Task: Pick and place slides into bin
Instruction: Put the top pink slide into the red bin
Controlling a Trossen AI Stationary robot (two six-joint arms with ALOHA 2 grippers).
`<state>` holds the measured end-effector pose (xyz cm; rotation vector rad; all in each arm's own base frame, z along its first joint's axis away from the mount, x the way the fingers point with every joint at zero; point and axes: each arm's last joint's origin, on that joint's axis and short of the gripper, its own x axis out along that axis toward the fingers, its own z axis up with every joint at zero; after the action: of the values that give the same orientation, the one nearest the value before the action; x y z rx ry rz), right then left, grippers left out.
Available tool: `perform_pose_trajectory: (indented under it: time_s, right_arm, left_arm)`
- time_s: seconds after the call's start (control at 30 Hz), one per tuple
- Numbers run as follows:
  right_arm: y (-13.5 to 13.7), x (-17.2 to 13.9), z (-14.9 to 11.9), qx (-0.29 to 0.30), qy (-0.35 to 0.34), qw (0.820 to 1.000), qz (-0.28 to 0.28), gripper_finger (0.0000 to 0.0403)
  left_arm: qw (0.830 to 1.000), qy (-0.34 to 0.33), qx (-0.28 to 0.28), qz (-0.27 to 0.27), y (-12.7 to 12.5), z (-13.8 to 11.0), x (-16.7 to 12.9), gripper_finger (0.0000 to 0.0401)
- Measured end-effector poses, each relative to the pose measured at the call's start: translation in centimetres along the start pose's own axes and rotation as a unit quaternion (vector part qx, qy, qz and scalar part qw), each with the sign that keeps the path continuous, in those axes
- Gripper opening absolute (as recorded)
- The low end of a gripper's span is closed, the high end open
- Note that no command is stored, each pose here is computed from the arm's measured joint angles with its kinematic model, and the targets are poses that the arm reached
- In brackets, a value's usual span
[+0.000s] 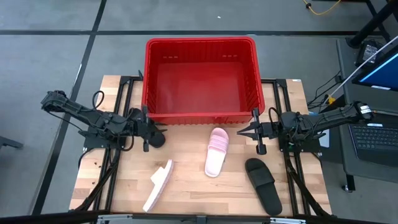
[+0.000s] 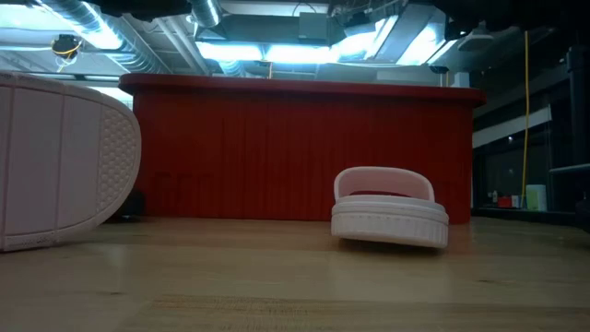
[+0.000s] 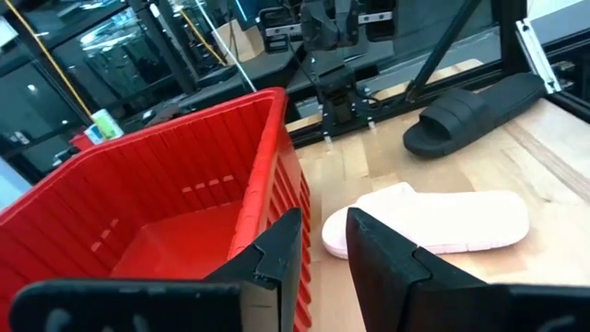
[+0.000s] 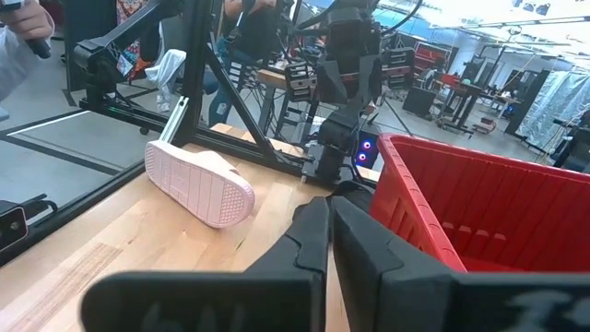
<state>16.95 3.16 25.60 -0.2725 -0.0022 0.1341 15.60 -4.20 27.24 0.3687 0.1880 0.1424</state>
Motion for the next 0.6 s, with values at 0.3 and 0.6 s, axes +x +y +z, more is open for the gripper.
perform_pose_trajectory:
  time_s: [0.3,0.6]
  right_arm:
    - [0.0,0.0,0.0,0.0,0.0,1.0,0.0,0.0021]
    - [0.0,0.0,0.0,0.0,0.0,1.0,0.0,0.0021]
  left_arm:
    - [1.0,0.0,0.01,-0.001,0.0,0.0,0.0,0.0081]
    - [0.998,0.05,0.037,-0.017,-0.3,-1.1,-0.1,0.0058]
